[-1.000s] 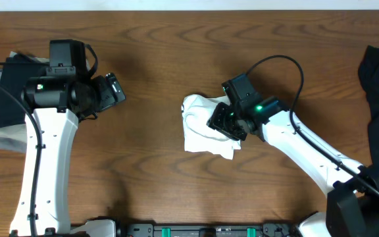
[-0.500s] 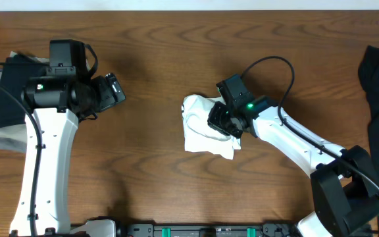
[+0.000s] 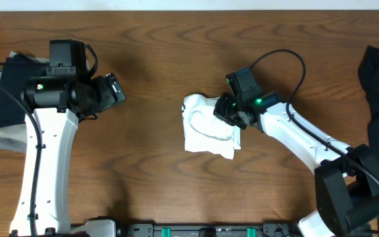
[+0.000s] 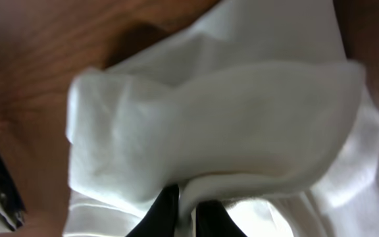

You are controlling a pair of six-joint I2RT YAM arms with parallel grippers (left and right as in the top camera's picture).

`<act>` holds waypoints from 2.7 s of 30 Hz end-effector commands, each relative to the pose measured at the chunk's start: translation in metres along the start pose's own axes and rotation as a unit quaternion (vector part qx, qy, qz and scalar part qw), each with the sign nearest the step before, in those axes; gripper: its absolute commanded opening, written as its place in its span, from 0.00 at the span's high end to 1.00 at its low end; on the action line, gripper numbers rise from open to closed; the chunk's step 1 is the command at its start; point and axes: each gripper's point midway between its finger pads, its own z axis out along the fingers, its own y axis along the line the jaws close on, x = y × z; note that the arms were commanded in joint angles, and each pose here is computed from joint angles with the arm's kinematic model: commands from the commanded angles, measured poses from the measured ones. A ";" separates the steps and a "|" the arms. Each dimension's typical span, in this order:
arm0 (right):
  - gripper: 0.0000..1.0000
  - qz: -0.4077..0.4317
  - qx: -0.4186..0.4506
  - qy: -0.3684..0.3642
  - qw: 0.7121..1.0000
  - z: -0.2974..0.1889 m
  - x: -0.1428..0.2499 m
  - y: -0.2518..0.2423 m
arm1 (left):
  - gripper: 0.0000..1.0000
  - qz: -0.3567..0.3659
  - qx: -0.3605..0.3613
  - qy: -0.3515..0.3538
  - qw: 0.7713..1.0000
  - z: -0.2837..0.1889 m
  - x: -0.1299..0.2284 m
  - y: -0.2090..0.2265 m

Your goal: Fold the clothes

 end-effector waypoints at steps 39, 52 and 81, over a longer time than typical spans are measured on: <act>0.94 -0.015 0.149 -0.270 0.951 -0.045 -0.112 -0.052 | 0.02 -0.002 -0.010 0.006 1.000 0.005 0.002 0.005; 0.43 -0.008 0.214 -0.273 0.938 -0.070 -0.122 -0.083 | 0.02 -0.002 -0.011 0.006 1.000 0.005 0.002 0.005; 0.53 -0.184 0.097 0.015 0.978 -0.028 -0.024 -0.044 | 0.02 -0.002 -0.010 0.006 1.000 0.005 0.002 0.004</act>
